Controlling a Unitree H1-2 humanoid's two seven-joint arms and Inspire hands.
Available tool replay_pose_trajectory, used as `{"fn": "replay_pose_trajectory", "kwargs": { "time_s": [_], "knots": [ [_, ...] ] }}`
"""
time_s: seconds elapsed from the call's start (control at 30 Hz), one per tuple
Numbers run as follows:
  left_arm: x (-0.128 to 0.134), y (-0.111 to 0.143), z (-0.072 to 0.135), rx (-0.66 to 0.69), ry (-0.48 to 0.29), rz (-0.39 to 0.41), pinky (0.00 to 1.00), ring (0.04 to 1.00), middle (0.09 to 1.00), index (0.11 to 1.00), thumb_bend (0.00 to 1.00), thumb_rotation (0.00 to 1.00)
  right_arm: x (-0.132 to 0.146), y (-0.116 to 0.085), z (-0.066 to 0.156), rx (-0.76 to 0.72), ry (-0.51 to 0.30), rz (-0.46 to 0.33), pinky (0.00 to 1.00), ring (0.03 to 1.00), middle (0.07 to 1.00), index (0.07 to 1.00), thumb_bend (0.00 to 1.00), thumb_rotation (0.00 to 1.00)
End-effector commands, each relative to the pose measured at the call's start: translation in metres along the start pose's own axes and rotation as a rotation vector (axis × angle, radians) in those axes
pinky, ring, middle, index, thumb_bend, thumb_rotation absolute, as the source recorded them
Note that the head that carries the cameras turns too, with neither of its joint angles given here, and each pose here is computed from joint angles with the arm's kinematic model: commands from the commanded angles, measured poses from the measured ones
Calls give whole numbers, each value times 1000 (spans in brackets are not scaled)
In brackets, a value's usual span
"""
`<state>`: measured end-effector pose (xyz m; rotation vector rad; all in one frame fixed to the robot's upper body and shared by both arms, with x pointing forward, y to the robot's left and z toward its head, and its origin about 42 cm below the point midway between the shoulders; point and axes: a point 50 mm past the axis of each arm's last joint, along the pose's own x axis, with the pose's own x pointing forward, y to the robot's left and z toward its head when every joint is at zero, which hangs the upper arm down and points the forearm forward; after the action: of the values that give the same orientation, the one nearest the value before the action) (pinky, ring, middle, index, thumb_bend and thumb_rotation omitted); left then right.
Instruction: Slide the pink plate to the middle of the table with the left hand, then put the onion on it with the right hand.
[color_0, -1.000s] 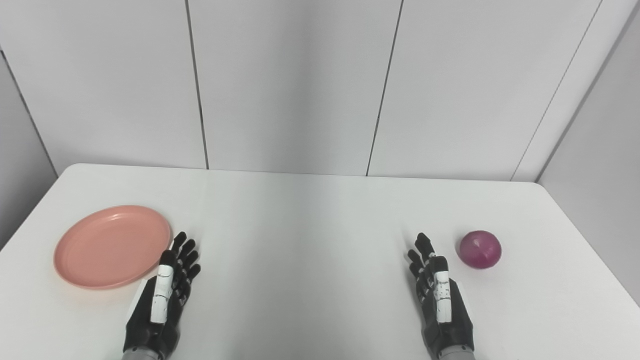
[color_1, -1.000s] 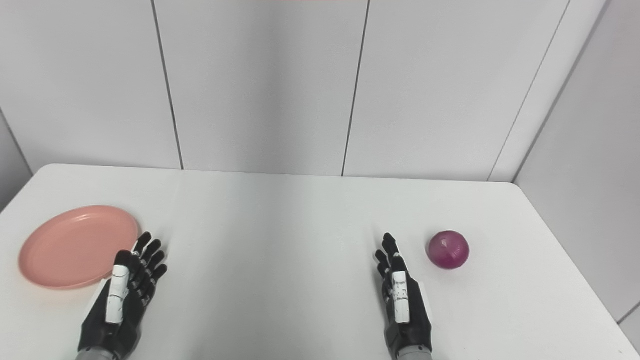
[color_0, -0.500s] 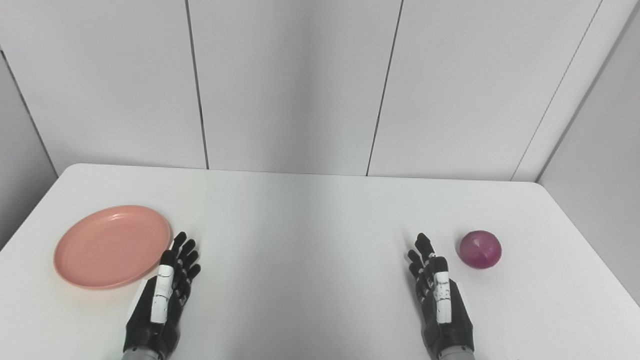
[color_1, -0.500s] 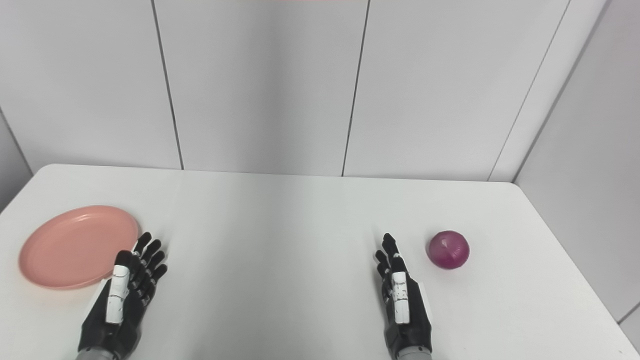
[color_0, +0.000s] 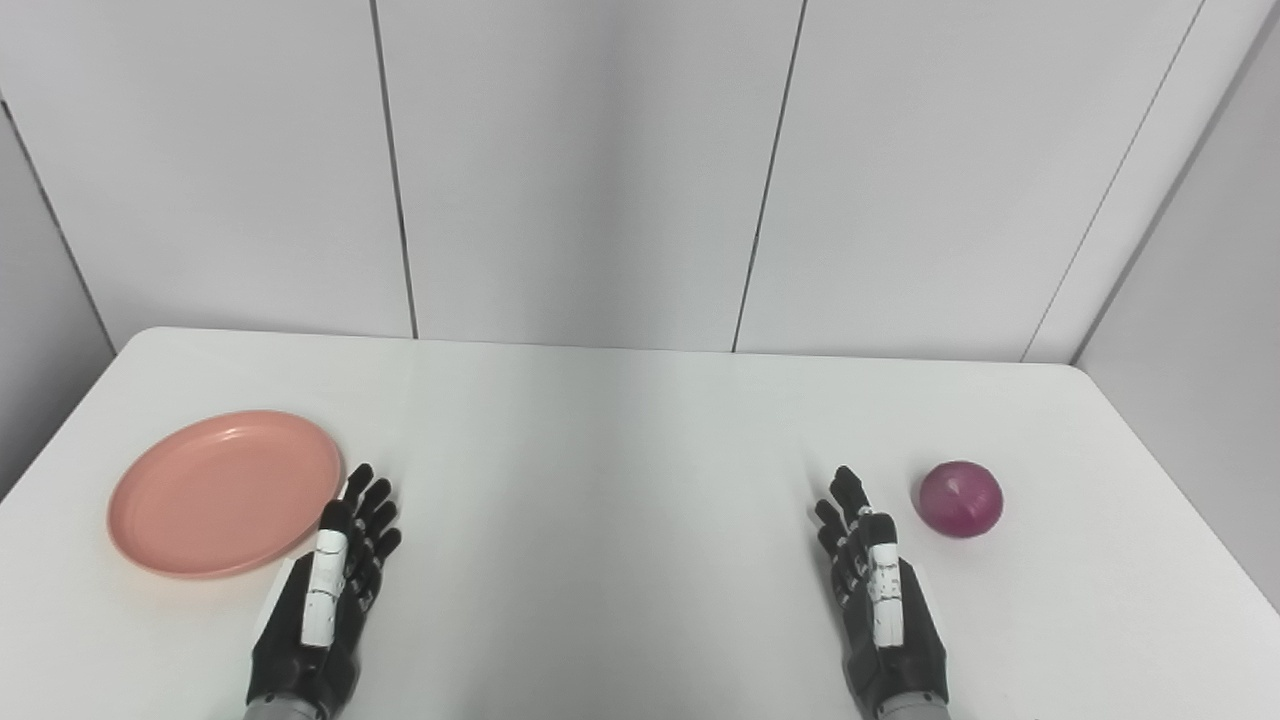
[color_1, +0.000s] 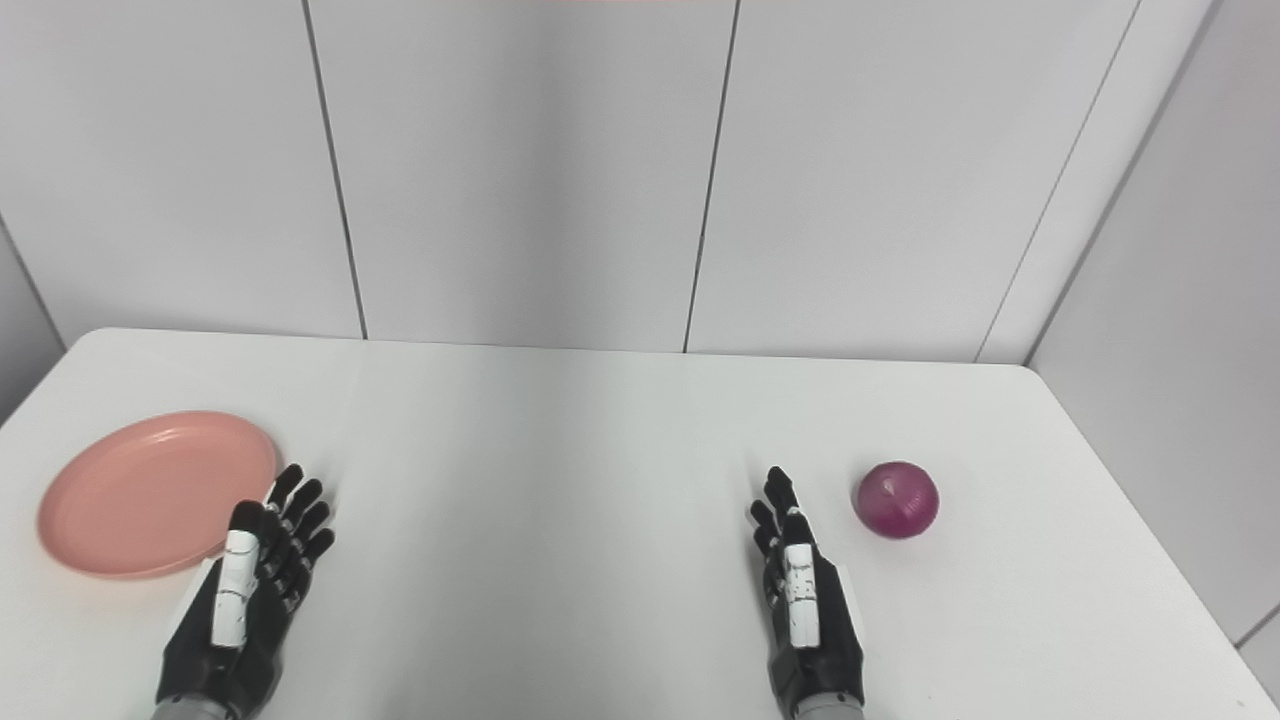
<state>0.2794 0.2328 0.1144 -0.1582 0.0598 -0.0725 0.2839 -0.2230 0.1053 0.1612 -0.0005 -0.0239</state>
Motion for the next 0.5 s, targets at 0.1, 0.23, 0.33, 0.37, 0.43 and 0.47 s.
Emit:
{"fn": "replay_pose_trajectory", "kwargs": {
  "time_s": [0.1, 0.23, 0.33, 0.37, 0.43, 0.47],
  "knots": [
    [-7, 1, -19, -12, 124, 14, 1000, 1000, 1000, 1000, 823, 975, -18, -5, -28, 16, 154, -19, 1000, 969, 984, 969, 831, 958],
    [-7, -2, -20, -12, 124, 14, 1000, 1000, 1000, 1000, 825, 971, -19, -8, -28, 20, 151, -20, 1000, 968, 982, 966, 826, 957],
    [-7, -6, -21, -11, 125, 14, 1000, 1000, 1000, 1000, 827, 969, -20, -13, -28, 18, 151, -25, 1000, 961, 974, 964, 829, 956],
    [-7, -8, -22, -11, 124, 13, 1000, 1000, 1000, 1000, 829, 966, -20, -16, -28, 16, 150, -26, 1000, 959, 972, 964, 819, 958],
    [-7, -13, -23, -9, 119, 11, 1000, 1000, 1000, 1000, 830, 963, -22, -21, -28, 16, 150, -25, 1000, 958, 971, 964, 808, 961],
    [-7, -15, -24, -8, 117, 10, 1000, 1000, 1000, 1000, 830, 960, -22, -24, -27, 17, 150, -23, 1000, 963, 975, 972, 800, 968]
  ]
}}
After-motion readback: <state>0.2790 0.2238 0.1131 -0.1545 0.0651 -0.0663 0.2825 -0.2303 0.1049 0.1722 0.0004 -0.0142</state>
